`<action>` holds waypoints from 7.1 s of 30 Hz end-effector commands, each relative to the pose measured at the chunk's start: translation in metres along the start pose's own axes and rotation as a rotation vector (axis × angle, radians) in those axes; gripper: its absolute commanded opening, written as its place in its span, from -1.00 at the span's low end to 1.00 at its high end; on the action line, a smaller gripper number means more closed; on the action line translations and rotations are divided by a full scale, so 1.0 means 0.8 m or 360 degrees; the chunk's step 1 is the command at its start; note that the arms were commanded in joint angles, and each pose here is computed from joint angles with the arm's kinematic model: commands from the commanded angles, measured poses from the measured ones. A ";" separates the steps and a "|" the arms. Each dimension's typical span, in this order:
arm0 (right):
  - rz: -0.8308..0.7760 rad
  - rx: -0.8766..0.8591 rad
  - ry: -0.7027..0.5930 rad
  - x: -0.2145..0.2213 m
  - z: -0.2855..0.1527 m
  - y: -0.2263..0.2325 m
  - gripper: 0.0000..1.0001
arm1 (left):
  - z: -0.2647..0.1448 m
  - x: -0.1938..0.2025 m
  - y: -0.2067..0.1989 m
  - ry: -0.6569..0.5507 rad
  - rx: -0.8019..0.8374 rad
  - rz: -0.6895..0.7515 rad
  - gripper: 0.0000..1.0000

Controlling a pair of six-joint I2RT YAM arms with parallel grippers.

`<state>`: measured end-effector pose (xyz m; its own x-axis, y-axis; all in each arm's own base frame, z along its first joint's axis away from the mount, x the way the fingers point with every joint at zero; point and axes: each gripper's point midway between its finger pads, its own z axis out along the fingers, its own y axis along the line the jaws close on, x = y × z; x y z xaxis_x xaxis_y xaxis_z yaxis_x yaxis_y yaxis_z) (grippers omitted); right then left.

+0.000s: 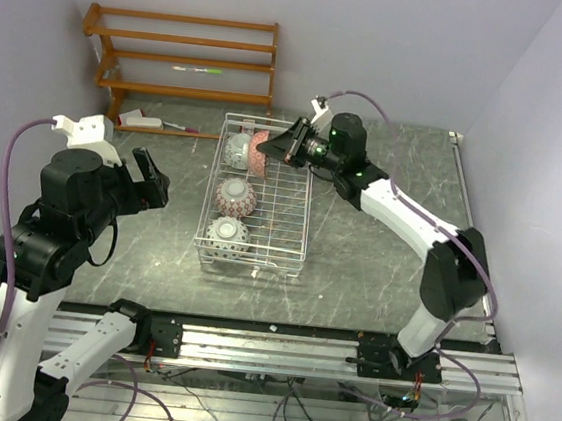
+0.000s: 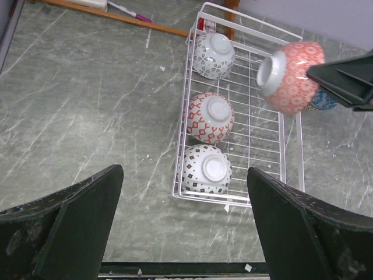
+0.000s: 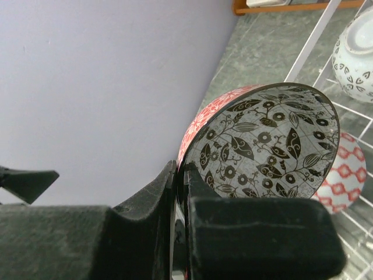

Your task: Load the bowls into the dish rack

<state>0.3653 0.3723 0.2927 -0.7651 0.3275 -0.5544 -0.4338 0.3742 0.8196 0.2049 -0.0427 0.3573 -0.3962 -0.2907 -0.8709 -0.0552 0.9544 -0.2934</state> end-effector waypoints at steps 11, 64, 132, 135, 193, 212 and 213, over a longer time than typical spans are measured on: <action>0.0269 -0.0235 -0.0205 -0.028 0.045 -0.082 -1.00 | -0.012 -0.008 -0.001 -0.0026 0.0012 -0.0003 0.99; 0.0137 0.0823 -0.0136 -0.041 -0.009 -0.257 -0.43 | 0.013 0.003 -0.008 0.0027 0.0026 -0.0004 0.99; -0.0629 0.1215 0.0015 -0.025 0.028 -0.227 -0.15 | 0.036 0.025 -0.001 0.0105 -0.0020 0.0040 0.99; -0.0574 0.1135 0.0080 -0.006 0.041 -0.226 -0.15 | 0.039 0.028 -0.002 0.0116 -0.0010 0.0034 0.99; -0.0516 0.1729 0.0129 -0.113 -0.146 -0.281 0.22 | 0.037 0.023 -0.006 0.0088 0.0010 -0.0001 0.99; -0.0532 0.1696 0.0202 -0.089 -0.092 -0.366 0.06 | 0.039 0.035 0.002 0.0133 -0.0039 -0.0019 1.00; -0.0530 0.1700 0.0196 -0.089 -0.091 -0.368 0.03 | 0.040 0.036 0.001 0.0134 -0.0039 -0.0019 1.00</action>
<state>0.4964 0.1733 0.0939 -0.7945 -0.0019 -0.6073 -0.0410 0.9979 0.0505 0.2219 -0.0504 0.3200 -0.4740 -0.2906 -0.8312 -0.0851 0.9547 -0.2852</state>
